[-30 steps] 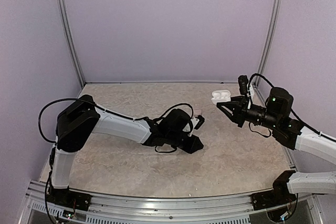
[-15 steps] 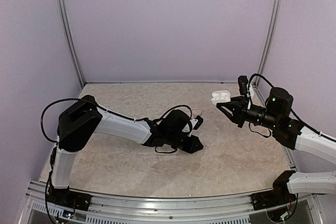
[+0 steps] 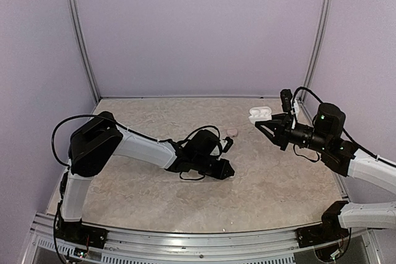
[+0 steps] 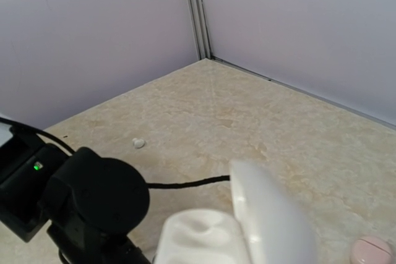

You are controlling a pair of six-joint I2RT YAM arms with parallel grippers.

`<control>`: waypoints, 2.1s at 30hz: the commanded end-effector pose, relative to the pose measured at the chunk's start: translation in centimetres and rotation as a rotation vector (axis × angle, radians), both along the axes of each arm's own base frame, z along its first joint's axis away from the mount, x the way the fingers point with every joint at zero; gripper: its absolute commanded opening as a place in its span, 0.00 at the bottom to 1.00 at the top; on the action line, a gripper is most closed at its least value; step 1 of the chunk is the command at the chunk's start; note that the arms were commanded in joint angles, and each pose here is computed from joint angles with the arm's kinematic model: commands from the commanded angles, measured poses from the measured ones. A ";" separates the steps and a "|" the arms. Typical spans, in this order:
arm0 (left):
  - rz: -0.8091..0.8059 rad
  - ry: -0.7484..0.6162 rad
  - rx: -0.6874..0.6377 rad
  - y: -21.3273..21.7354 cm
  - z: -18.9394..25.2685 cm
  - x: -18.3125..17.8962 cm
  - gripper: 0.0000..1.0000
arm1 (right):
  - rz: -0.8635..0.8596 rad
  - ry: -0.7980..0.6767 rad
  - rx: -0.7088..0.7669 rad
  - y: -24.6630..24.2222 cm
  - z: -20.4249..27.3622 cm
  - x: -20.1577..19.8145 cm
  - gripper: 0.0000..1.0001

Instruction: Insert the wireless bluetooth earbuds into the charging case

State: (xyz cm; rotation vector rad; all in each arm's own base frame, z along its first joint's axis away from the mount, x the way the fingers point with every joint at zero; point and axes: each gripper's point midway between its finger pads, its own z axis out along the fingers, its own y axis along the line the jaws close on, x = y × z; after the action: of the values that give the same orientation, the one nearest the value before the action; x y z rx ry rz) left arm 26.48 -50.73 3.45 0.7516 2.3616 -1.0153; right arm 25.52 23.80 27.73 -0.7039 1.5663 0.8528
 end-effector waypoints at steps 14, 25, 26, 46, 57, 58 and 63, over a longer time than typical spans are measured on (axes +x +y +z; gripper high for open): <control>0.060 0.004 0.094 1.3 -2.3 1.1 0.16 | -0.004 -0.004 -0.011 -0.3 -0.1 0.1 0.02; 0.056 -0.006 0.118 1.5 -2.5 1.2 0.26 | -0.004 -0.006 -0.012 -0.3 -0.1 0.0 0.02; 0.056 -0.007 0.118 1.5 -2.5 1.2 0.27 | -0.004 -0.006 -0.012 -0.3 -0.1 0.0 0.02; 0.026 -0.193 0.070 -0.4 3.3 0.0 0.26 | 0.003 -0.007 -0.015 -0.3 -0.1 -0.1 0.02; -0.008 -0.154 0.058 -1.3 2.0 -0.5 0.25 | -0.003 -0.007 -0.020 -0.4 -0.3 -0.1 0.02; -0.011 -0.151 0.057 -1.4 1.9 -0.4 0.25 | -0.003 -0.007 -0.019 -0.4 -0.3 -0.1 0.02; -0.018 -0.142 0.053 -1.7 1.7 -0.5 0.25 | -0.004 -0.008 -0.020 -0.4 -0.3 0.0 0.02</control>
State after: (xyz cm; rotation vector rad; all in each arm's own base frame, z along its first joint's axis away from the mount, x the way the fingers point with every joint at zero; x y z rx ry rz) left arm 25.79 -51.54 5.25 0.8154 2.2858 -0.8543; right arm 25.47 23.77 27.23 -0.7181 1.5813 0.8425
